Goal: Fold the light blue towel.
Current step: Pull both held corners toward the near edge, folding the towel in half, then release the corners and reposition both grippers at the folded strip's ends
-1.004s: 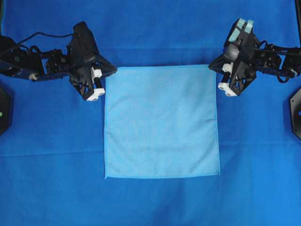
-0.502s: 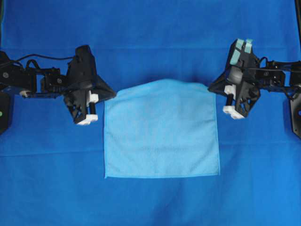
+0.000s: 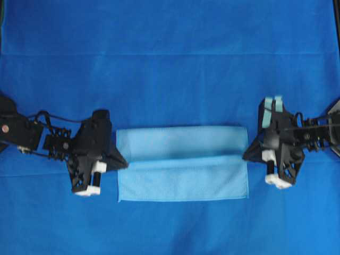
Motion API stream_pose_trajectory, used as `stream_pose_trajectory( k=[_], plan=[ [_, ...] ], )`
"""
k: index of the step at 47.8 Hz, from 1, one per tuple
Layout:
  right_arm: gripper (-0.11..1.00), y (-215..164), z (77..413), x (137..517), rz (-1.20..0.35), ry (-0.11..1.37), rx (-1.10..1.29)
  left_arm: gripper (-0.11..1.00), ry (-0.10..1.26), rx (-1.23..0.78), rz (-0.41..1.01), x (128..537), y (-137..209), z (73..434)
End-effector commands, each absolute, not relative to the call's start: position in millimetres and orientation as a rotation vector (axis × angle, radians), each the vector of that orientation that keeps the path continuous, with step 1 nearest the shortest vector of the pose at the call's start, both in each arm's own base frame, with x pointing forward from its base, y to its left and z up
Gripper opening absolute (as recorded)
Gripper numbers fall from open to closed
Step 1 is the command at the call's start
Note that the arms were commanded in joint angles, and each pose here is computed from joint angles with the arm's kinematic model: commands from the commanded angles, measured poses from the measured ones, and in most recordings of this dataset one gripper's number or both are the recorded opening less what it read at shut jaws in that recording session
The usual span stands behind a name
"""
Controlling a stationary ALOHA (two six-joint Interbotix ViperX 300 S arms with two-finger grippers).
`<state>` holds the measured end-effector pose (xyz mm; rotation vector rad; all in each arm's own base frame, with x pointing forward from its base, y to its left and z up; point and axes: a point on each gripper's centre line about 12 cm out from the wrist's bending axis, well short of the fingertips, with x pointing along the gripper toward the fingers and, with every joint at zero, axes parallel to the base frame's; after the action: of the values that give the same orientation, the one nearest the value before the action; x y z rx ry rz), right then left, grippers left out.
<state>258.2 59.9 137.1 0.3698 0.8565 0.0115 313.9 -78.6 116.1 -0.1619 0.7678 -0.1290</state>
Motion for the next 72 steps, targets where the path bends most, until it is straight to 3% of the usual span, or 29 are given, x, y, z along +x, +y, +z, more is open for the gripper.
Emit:
stream_pose_trajectory(
  k=[1,18,45,50,57,60,66,72],
  plan=[
    [0.02,74.6,141.9,262.5,0.054,0.844,0.372,0.01,0.753,-0.166,-0.168,319.3,-95.2,120.9],
    [0.02,115.0,134.0,272.9,0.131,0.892,0.377,0.01,0.805,-0.173,-0.239,321.0,-134.2,109.9],
    [0.02,123.7,124.1,276.8,0.103,0.933,0.432,0.03,0.812,-0.175,-0.229,326.0,-132.8,107.7],
    [0.07,123.8,124.2,276.9,0.101,0.936,0.434,0.20,0.805,-0.178,-0.230,328.2,-133.7,109.8],
    [0.51,122.9,131.0,278.1,0.108,0.922,0.431,0.63,0.761,-0.182,-0.243,333.6,-135.9,125.9],
    [0.62,119.2,138.3,277.6,0.113,0.909,0.415,0.77,0.748,-0.173,-0.250,333.0,-135.7,134.0],
    [0.55,102.3,149.5,275.9,0.093,0.883,0.386,0.74,0.744,-0.172,-0.224,329.2,-121.5,143.8],
    [0.55,74.5,151.3,275.1,0.028,0.872,0.365,0.70,0.756,-0.182,-0.171,326.9,-100.6,142.1]
  ],
)
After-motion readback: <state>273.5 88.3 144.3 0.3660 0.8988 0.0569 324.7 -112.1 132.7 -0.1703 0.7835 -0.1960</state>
